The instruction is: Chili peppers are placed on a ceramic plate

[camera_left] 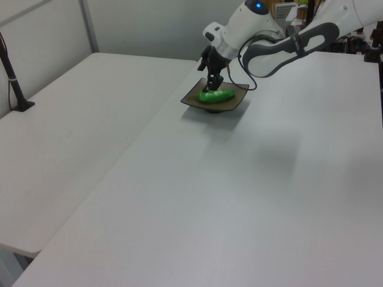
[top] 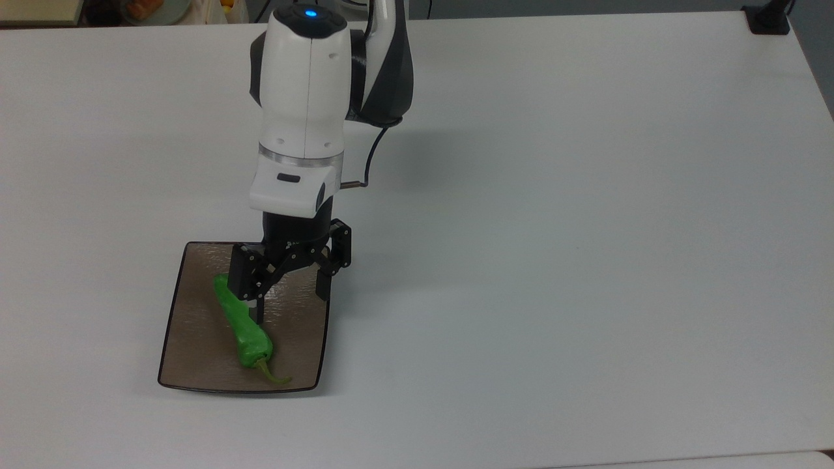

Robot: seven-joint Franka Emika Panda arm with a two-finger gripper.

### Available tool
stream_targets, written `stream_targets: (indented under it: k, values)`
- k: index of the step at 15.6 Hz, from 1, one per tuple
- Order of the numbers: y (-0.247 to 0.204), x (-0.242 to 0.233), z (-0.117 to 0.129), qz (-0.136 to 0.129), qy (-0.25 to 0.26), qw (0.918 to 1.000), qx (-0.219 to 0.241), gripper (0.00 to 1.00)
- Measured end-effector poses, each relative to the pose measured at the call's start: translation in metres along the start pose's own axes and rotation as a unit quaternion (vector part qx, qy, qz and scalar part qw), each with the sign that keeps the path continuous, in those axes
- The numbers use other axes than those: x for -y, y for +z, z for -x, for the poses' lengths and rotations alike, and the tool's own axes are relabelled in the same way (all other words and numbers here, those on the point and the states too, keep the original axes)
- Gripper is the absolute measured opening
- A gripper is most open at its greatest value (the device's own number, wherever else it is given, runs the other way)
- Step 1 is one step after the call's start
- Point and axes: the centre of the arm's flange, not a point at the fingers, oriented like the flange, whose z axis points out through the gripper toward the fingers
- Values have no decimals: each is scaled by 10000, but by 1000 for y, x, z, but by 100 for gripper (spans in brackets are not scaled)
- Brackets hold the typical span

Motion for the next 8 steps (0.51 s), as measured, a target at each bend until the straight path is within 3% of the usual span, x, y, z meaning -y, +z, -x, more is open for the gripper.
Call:
stream_targets:
  k: [5,8]
  values:
    - [-12,1,-4,-56,278,9996,33,100]
    - [-34,5,-8,-396,422,9968,544,100]
